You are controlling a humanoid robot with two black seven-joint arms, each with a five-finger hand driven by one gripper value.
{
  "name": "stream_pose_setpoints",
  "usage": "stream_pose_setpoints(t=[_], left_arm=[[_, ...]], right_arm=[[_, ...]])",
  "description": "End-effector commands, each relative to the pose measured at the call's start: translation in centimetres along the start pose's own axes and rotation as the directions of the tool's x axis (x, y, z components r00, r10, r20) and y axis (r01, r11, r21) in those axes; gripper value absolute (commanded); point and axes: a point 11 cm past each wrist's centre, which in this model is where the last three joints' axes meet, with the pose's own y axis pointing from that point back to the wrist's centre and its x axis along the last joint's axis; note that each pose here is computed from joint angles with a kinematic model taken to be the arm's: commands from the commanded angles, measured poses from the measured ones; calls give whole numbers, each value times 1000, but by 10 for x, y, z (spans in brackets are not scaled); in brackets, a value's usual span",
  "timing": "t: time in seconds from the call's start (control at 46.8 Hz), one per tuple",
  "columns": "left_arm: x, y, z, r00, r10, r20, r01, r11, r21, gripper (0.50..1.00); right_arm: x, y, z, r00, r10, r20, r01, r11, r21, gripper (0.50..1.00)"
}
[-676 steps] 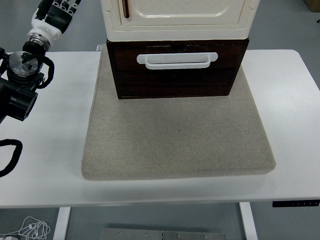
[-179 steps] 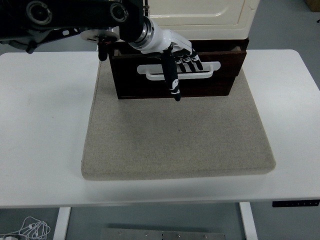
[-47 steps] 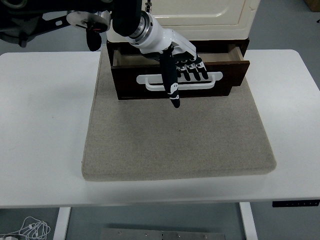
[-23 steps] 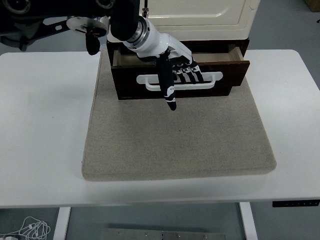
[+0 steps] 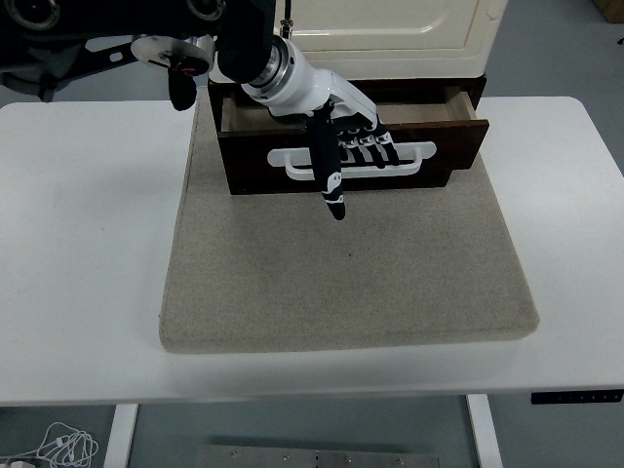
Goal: Open the drawer under the combination cabinet
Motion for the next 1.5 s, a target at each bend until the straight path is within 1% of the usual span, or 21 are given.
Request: stream_pose_setpoints(t=[0.0,0.342,0.534,0.62,0.705,0.833,0.94,1.026,1.09,1.197,1.239,1.303,1.389,1.474], left_arm=[[0,0,0,1000,-4,1,4,1000,-2,1000],[-5,3,7,999,-29,17,29,999,-19,1000],[-1,10,18,999,-22,23,23,998,-55,1000],[3,16,28,1000,-9,24,11,996,-88,1000],[10,25,39,1000,17,21,-14,991,-133,1000],[24,44,66,997,72,-1,-70,965,-252,1000],[44,76,87,989,139,-40,-144,920,-365,1000],[58,99,103,981,181,-68,-193,875,-444,1000],[73,116,109,970,219,-107,-243,835,-493,1000],[94,146,118,948,268,-174,-319,756,-571,1000],[101,159,120,938,283,-201,-347,722,-598,1000],[114,184,118,915,314,-254,-402,661,-633,1000],[131,215,111,875,350,-336,-483,567,-667,1000],[149,247,97,816,384,-432,-576,466,-672,1000]], right_arm=[[0,0,0,1000,0,0,0,1000,0,926],[0,0,0,1000,0,0,0,1000,0,926],[0,0,0,1000,0,0,0,1000,0,926],[0,0,0,1000,0,0,0,1000,0,926],[0,0,0,1000,0,0,0,1000,0,926],[0,0,0,1000,0,0,0,1000,0,926],[0,0,0,1000,0,0,0,1000,0,926],[0,0,0,1000,0,0,0,1000,0,926],[0,0,0,1000,0,0,0,1000,0,926],[0,0,0,1000,0,0,0,1000,0,926],[0,0,0,1000,0,0,0,1000,0,926],[0,0,0,1000,0,0,0,1000,0,926],[0,0,0,1000,0,0,0,1000,0,926],[0,0,0,1000,0,0,0,1000,0,926]])
